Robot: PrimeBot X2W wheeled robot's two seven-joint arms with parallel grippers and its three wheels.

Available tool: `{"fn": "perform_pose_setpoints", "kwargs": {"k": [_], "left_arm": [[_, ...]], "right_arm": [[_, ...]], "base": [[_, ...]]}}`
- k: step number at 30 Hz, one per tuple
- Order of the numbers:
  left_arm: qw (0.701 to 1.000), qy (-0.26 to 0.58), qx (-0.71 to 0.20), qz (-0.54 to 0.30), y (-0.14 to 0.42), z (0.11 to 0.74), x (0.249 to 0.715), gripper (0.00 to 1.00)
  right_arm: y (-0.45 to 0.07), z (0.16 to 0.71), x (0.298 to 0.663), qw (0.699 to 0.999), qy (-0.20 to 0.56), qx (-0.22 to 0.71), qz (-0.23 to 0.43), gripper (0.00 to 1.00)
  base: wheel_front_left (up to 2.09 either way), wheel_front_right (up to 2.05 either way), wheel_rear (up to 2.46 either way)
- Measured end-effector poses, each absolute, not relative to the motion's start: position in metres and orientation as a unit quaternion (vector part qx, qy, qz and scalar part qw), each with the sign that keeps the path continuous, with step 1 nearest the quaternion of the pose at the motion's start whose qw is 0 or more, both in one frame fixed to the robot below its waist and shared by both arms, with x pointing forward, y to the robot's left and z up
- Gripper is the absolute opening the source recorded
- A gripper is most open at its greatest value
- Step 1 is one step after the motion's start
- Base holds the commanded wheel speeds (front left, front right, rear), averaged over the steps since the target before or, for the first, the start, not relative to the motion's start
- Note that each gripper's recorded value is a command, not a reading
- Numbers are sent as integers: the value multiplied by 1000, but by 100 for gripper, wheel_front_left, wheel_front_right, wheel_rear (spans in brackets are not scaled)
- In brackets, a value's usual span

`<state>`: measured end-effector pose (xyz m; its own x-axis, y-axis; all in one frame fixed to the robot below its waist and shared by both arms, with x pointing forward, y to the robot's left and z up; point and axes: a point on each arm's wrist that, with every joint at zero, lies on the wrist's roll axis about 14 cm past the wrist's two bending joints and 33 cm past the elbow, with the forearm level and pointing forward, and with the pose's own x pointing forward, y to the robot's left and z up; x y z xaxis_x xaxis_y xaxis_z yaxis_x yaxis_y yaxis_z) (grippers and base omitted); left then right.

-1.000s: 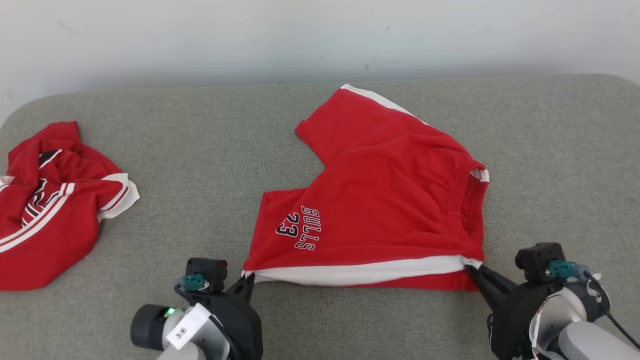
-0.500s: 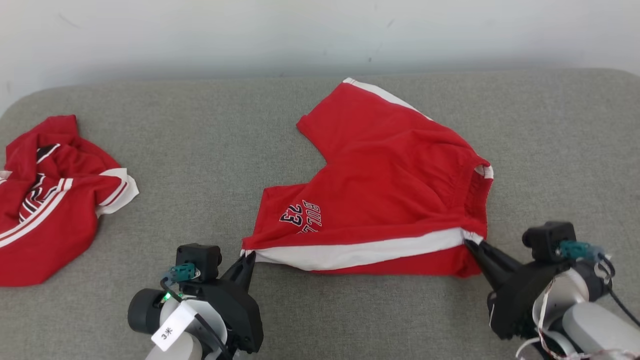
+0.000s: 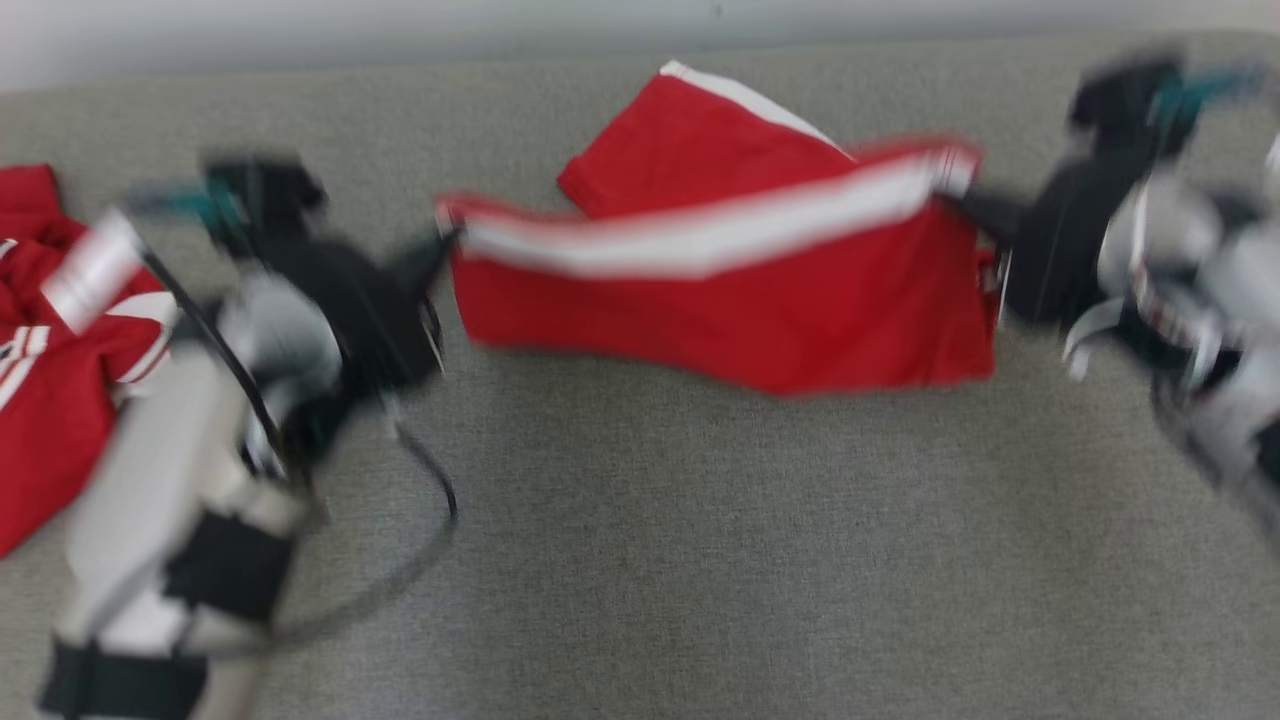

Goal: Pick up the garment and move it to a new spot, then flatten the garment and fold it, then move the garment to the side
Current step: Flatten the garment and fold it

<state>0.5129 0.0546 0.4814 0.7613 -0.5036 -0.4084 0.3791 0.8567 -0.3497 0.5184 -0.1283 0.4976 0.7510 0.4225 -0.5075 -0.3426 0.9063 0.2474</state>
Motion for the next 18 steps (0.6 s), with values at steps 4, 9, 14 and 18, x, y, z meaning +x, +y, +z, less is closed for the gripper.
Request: {"fn": "perform_pose_setpoints", "kwargs": {"k": [4, 9, 14, 18], "left_arm": [[946, 191, -123, -229, 58, 554, 584, 0], [974, -24, -69, -213, 58, 702, 642, 0], [968, -61, -82, -229, 46, 690, 654, 0], [972, 72, -93, -205, 64, 554, 648, 0]], "right_arm": [[-148, 573, 589, 963, 217, 58, 148, 0], [-161, 720, 647, 993, -18, 42, 109, 0], [-135, 707, 664, 984, -78, 20, 161, 0], [-109, 561, 654, 975, 48, 30, 214, 0]], "base": [[0, 0, 0], [0, 0, 0], [0, 0, 0], [0, 0, 0]]}}
